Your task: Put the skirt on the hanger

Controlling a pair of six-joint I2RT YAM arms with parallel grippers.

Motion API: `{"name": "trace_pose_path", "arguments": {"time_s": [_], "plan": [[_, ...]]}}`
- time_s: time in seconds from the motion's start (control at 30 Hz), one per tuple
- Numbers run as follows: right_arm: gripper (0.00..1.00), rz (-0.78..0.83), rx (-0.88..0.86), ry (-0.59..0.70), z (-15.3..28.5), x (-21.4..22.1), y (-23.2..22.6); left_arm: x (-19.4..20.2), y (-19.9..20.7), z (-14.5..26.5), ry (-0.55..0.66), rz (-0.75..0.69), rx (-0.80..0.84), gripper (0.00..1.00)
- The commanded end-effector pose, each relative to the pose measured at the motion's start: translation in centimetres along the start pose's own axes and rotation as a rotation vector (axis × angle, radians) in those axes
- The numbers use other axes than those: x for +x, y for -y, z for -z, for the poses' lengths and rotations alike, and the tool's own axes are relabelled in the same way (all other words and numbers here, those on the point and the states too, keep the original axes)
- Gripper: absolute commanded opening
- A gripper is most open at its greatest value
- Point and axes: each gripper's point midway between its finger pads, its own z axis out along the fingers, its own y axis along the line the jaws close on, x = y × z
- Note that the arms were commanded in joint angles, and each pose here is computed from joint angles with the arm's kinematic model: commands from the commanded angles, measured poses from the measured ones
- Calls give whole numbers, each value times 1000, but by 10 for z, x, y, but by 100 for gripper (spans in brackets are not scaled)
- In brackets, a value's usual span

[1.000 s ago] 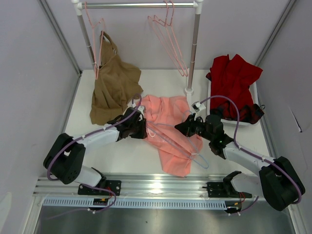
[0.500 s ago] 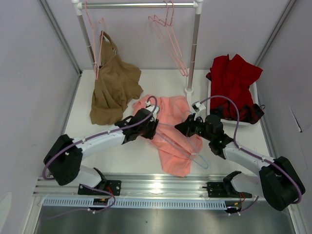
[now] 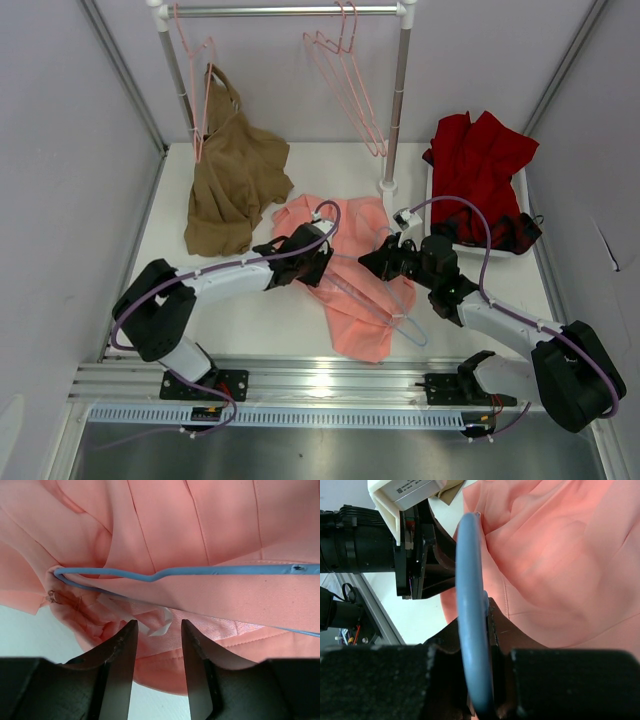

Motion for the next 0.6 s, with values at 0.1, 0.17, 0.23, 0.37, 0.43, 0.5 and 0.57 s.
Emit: {"name": "trace_pose_path", "arguments": {"time_s": [0.1,0.17,0.23,0.37,0.43,0.5,0.57], "plan": [[0,22,18,51,-3,-15,1,-23,5,-4,58,-37,3,44],[0,21,19,52,-3,-15,2,-19,5,-8,41,-41,-3,43],[0,21,17,53,-2,-15,1,-20,6,-11,45,-36,0,41],[0,23,18,55,-2,-15,1,-17,7,-17,38,-29,2,39],[0,23,18,51,-1,-14,1,-17,7,-19,39,-28,-1,38],[0,23,20,54,-1,-14,1,-16,6,-20,40,-23,-10,35],[0,23,21,55,0,-14,1,-17,4,-20,44,-23,-18,34]]}}
